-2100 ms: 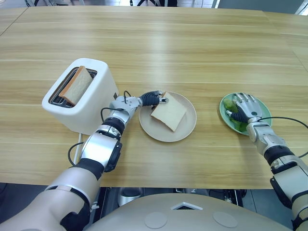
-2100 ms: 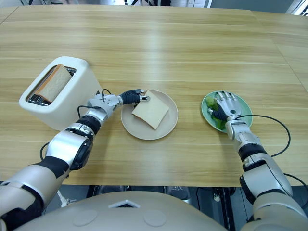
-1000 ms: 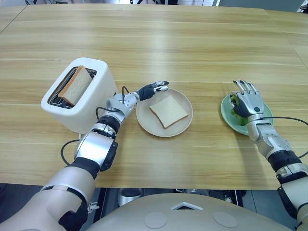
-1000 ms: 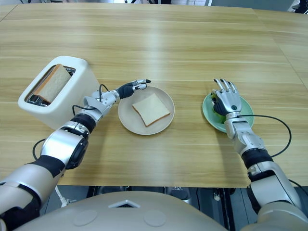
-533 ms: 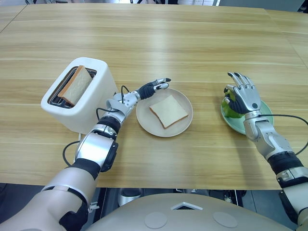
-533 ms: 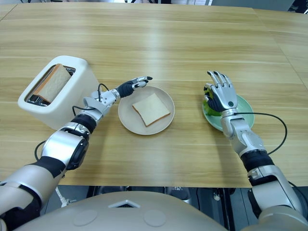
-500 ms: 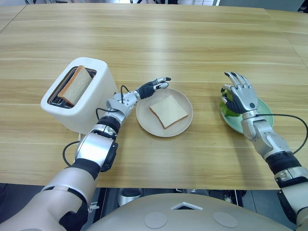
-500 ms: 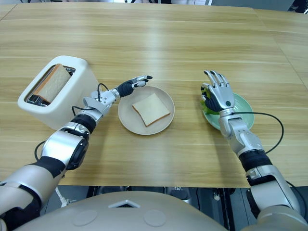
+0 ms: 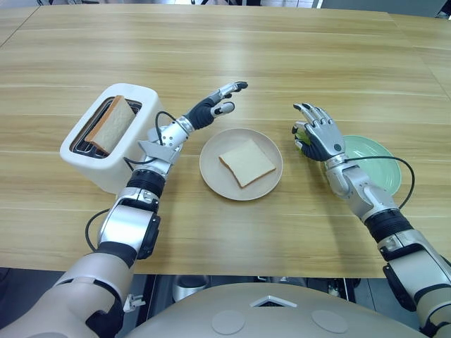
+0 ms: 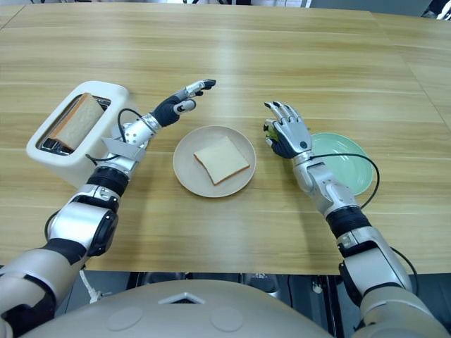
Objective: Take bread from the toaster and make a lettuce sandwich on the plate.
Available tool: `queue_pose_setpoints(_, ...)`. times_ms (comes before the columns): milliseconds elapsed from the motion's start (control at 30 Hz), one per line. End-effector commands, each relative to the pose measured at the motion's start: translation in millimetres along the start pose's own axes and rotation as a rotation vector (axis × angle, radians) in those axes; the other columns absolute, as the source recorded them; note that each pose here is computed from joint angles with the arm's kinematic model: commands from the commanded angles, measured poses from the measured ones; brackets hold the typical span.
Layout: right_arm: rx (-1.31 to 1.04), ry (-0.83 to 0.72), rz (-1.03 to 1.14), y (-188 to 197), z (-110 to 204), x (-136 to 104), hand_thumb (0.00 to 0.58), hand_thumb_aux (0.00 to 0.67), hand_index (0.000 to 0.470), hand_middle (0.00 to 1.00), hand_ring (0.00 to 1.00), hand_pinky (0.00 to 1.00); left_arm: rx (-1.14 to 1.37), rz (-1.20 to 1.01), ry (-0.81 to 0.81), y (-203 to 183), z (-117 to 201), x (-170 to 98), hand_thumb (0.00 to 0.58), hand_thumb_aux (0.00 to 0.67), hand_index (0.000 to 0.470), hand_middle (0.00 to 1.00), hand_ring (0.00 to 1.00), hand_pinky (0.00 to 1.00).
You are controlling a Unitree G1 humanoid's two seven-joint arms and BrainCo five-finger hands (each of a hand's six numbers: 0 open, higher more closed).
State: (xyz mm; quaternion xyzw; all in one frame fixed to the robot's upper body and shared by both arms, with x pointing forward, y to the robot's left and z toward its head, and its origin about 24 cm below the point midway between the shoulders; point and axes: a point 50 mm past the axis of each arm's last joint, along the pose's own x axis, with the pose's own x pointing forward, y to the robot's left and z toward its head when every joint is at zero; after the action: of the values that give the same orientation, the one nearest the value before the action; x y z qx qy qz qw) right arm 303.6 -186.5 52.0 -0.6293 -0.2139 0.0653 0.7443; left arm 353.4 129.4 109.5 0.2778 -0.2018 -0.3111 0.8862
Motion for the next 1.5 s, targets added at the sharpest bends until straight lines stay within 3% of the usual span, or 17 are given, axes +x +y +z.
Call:
queue_pose_setpoints(33,0.034,-0.088,0.043,10,20,6,0.580,0.670,0.460,0.00,0.00,0.00,0.002,0.028,-0.008,8,4,-4,0.000,0.000,0.000,0.00,0.00,0.00)
queue_pose_setpoints(467,0.144,-0.305,0.038,17,82,24,0.580,0.670,0.460,0.00,0.00,0.00,-0.001,0.102,-0.032,31,13,-13,0.000,0.000,0.000,0.00,0.00,0.00)
queue_pose_setpoints(1000,0.215,-0.361,0.030,32,118,36,0.580,0.670,0.460,0.00,0.00,0.00,0.059,0.152,-0.044,42,21,-19,0.000,0.000,0.000,0.00,0.00,0.00)
queue_pose_setpoints(1267,0.237,-0.339,0.111,59,127,35,0.580,0.670,0.460,0.00,0.00,0.00,0.502,0.186,-0.054,73,73,-55,0.000,0.000,0.000,0.00,0.00,0.00)
queue_pose_setpoints(1367,0.255,-0.317,0.134,67,127,32,0.580,0.670,0.460,0.00,0.00,0.00,0.563,0.206,-0.082,89,97,-66,0.000,0.000,0.000,0.00,0.00,0.00)
queue_pose_setpoints(1400,0.259,-0.314,0.148,70,129,30,0.526,0.465,0.319,0.00,0.00,0.00,0.598,0.214,-0.091,98,109,-70,0.000,0.000,0.000,0.00,0.00,0.00)
queue_pose_setpoints(1433,0.260,-0.312,0.158,73,130,29,0.526,0.465,0.319,0.00,0.00,0.00,0.624,0.216,-0.096,104,116,-73,0.000,0.000,0.000,0.00,0.00,0.00)
queue_pose_setpoints(1467,0.262,-0.310,0.164,75,130,28,0.425,0.323,0.222,0.00,0.00,0.00,0.652,0.215,-0.096,108,123,-75,0.000,0.000,0.000,0.00,0.00,0.00)
queue_pose_setpoints(1500,0.265,-0.310,0.168,76,131,27,0.000,0.000,0.000,0.00,0.00,0.00,0.689,0.208,-0.085,114,130,-79,0.000,0.000,0.000,0.00,0.00,0.00)
